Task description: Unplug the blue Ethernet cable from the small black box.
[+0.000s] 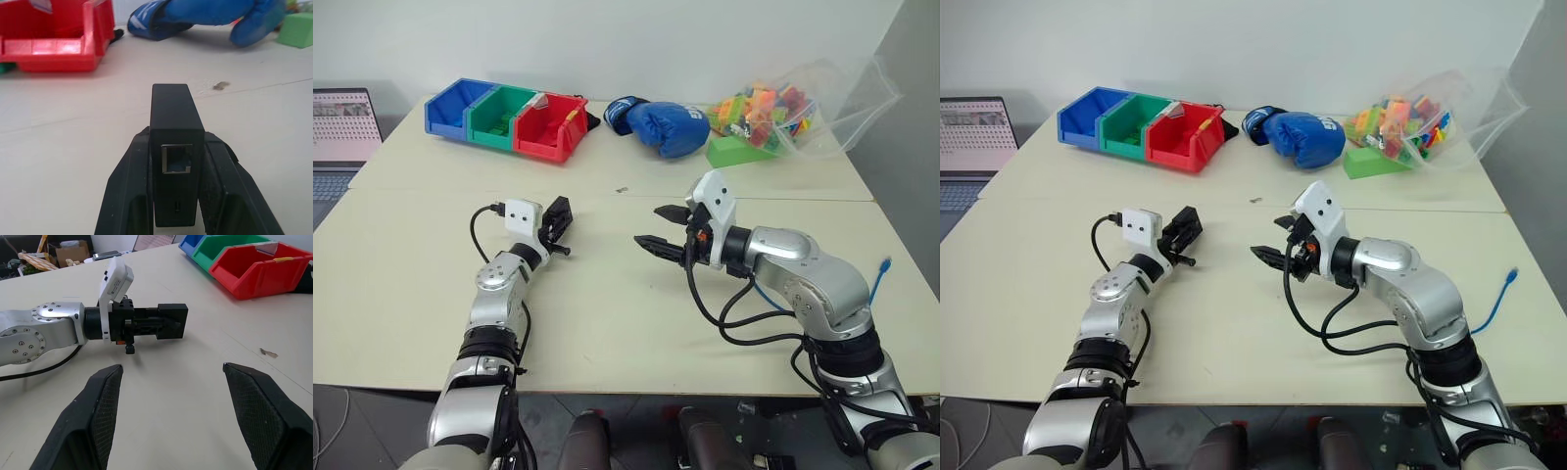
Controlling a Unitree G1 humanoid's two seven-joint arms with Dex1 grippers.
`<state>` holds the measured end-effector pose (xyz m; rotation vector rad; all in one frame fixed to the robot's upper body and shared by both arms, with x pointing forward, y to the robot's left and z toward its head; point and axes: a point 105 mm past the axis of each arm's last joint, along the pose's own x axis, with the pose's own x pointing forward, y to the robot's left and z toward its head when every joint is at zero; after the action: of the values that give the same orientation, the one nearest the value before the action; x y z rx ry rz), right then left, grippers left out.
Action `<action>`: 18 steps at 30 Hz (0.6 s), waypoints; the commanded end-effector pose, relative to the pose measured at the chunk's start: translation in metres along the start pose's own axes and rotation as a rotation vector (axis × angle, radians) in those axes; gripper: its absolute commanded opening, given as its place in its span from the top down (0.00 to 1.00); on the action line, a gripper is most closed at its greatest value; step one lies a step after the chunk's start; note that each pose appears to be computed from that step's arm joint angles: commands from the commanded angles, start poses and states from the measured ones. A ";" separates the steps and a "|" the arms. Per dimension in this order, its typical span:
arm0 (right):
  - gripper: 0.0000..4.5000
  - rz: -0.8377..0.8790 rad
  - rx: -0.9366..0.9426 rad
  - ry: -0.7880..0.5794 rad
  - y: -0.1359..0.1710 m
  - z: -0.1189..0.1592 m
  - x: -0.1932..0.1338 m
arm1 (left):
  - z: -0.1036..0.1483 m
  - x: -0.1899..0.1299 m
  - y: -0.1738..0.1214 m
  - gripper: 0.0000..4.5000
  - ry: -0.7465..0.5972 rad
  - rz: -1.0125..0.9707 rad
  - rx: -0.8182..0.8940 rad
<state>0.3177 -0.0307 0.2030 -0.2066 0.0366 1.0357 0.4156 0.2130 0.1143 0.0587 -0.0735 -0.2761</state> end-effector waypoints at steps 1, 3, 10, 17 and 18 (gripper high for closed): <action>0.22 -0.010 -0.035 -0.018 0.000 0.011 0.000 | 0.006 0.003 -0.002 0.67 -0.043 -0.010 -0.003; 0.22 -0.016 -0.034 -0.012 -0.001 0.010 -0.001 | 0.002 0.001 -0.003 0.59 -0.036 -0.025 -0.017; 0.22 -0.027 -0.019 0.003 0.001 0.004 -0.002 | -0.002 -0.018 0.000 0.26 -0.016 -0.037 -0.006; 0.22 -0.081 0.017 0.047 -0.007 -0.017 -0.019 | 0.005 -0.063 0.007 0.12 0.102 -0.053 0.030; 0.22 -0.089 0.020 0.052 -0.008 -0.020 -0.023 | 0.005 -0.067 0.007 0.12 0.127 -0.054 0.036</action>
<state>0.3162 -0.0504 0.1709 -0.2045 0.1549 0.9624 0.3559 0.2368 0.0929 0.0973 0.0823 -0.3256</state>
